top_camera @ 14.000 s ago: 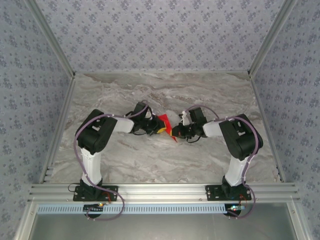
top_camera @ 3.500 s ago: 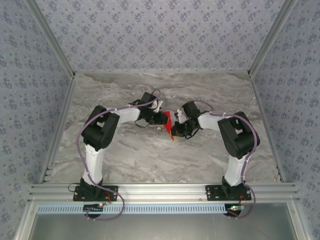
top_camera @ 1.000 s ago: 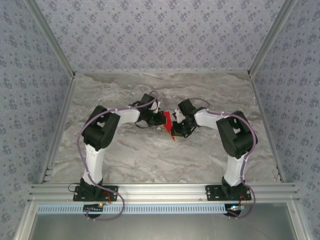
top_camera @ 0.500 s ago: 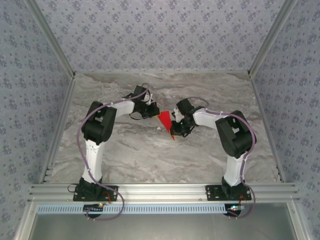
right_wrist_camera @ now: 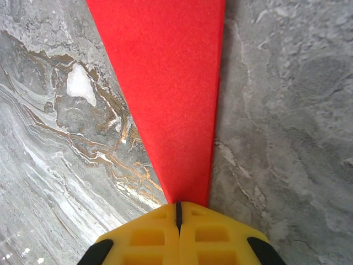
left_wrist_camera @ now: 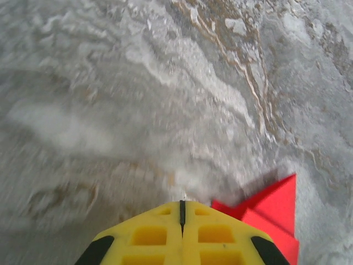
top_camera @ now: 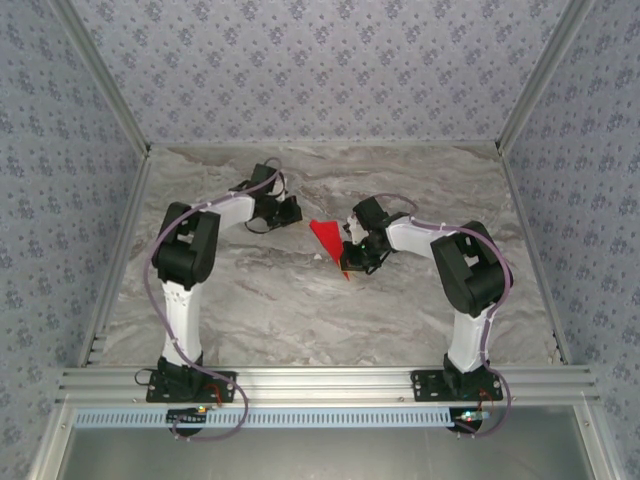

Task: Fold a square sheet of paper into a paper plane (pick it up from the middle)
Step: Fold the wing for the fifth time at the center of the table.

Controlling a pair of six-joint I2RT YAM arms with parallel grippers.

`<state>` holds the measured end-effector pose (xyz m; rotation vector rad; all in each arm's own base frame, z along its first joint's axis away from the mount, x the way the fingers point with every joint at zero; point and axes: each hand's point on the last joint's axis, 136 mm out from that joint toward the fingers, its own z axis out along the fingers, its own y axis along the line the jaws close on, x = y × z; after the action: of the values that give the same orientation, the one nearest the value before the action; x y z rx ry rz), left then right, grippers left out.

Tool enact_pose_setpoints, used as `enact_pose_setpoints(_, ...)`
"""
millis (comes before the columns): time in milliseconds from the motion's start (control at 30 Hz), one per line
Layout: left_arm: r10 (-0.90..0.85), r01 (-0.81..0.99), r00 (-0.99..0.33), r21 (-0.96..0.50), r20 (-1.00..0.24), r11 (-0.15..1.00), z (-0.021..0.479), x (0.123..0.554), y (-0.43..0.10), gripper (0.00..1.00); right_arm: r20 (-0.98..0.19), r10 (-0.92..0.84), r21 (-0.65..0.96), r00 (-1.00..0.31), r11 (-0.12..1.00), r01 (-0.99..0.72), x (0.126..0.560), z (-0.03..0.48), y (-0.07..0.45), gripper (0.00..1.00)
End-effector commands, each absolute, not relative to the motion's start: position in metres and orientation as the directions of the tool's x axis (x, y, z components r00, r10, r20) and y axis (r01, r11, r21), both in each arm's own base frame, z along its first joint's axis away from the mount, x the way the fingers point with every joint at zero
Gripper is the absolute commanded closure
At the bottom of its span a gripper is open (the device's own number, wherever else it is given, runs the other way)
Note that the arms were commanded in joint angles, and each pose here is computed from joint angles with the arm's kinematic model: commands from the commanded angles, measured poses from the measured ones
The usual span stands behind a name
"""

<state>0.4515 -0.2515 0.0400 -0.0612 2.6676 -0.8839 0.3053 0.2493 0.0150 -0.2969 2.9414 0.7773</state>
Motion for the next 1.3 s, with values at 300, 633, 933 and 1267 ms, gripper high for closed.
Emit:
enact_pose_setpoints(300,-0.024,0.205,-0.95,-0.677,-0.312,0.707,0.063,0.397,-0.332,0.94,-0.067,-0.165,0.487,-0.984,0.855,-0.177,0.296,0.018,0.243,1.0)
enact_pose_setpoints(633,-0.009,0.149,-0.972,-0.646,-0.235,0.749,0.015,0.387,-0.33,0.96,-0.191,-0.145,0.587,-0.971,0.775,-0.232,0.323,0.054,0.27,1.0)
enact_pose_setpoints(933,-0.008,0.13,-0.976,-0.62,-0.215,0.774,-0.001,0.38,-0.322,0.96,-0.217,-0.13,0.568,-0.968,0.789,-0.233,0.352,0.045,0.281,1.0)
enact_pose_setpoints(1267,-0.015,0.102,-0.981,-0.579,-0.194,0.809,-0.013,0.377,-0.313,0.97,-0.146,-0.183,0.557,-0.972,0.797,-0.233,0.332,0.022,0.277,1.0)
